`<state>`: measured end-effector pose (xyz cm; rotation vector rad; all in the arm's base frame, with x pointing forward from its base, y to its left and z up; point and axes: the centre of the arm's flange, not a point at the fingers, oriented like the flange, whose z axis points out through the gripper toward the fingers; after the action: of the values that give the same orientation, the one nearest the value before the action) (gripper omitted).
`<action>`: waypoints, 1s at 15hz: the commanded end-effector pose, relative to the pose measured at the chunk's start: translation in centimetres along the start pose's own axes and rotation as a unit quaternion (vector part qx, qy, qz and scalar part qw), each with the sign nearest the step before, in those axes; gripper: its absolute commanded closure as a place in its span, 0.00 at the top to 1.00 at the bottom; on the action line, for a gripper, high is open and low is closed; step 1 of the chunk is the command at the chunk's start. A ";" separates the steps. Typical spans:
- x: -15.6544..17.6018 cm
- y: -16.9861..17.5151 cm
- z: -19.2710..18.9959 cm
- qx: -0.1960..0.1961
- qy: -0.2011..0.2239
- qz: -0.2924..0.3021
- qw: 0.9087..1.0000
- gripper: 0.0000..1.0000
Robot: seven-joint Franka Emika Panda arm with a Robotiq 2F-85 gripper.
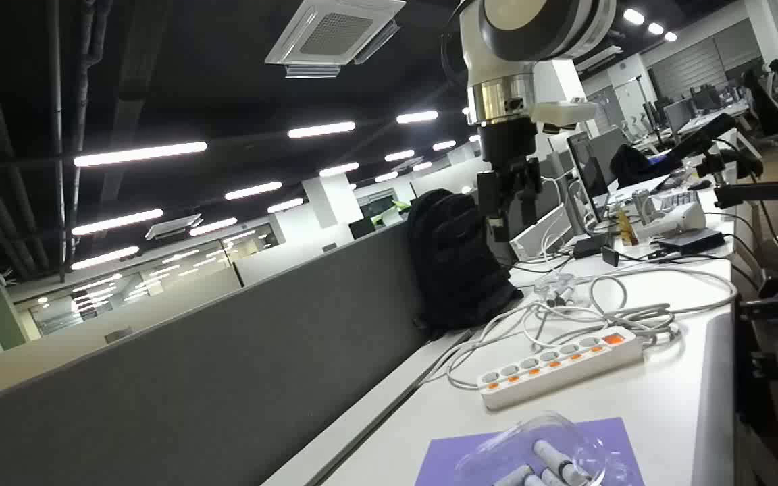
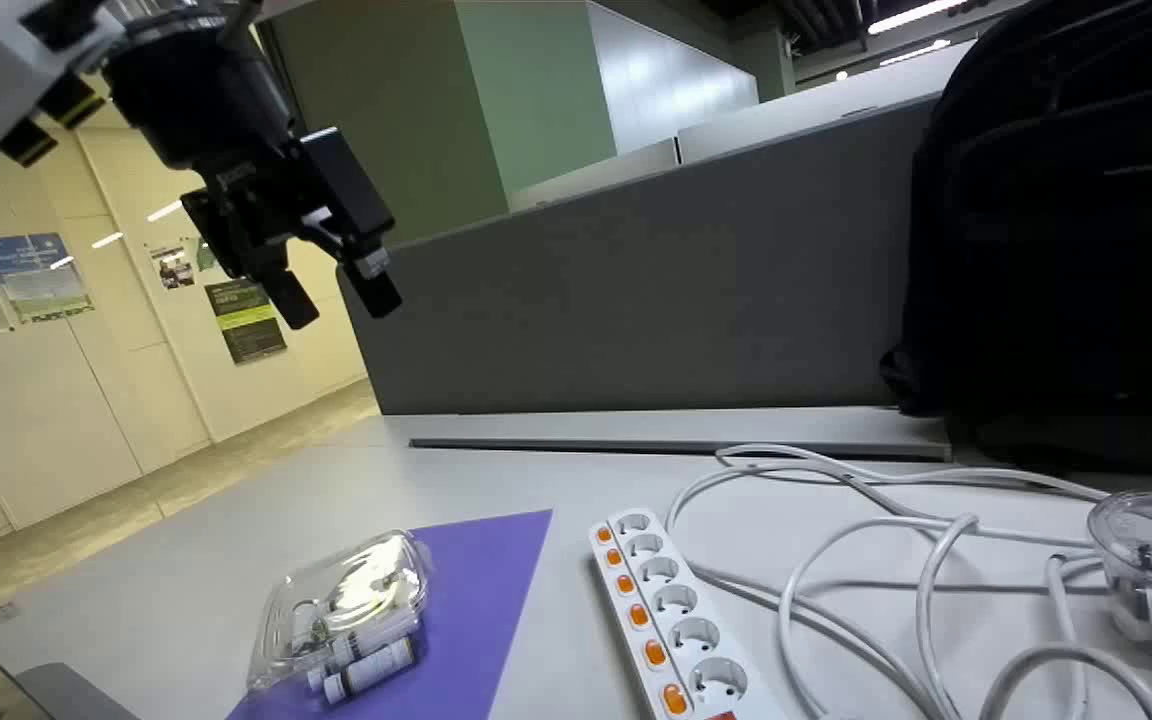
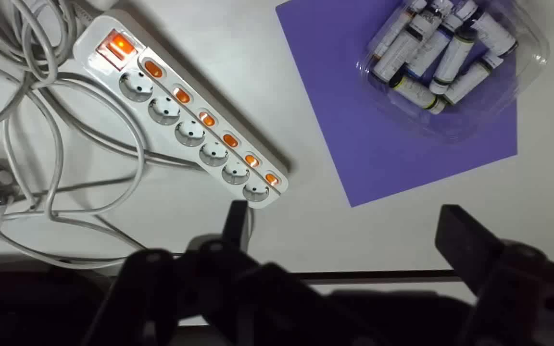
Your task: Turn on the third switch from the left
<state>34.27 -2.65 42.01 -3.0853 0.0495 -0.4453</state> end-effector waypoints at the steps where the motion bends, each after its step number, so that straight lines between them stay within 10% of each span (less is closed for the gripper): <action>1: 0.0 0.0 0.1 0.000 -0.002 0.000 1.000 1.00; 15: -0.1 0.0 0.5 0.000 -0.008 0.000 1.000 1.00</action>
<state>34.31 -2.65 41.53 -3.0884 0.0494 -0.4210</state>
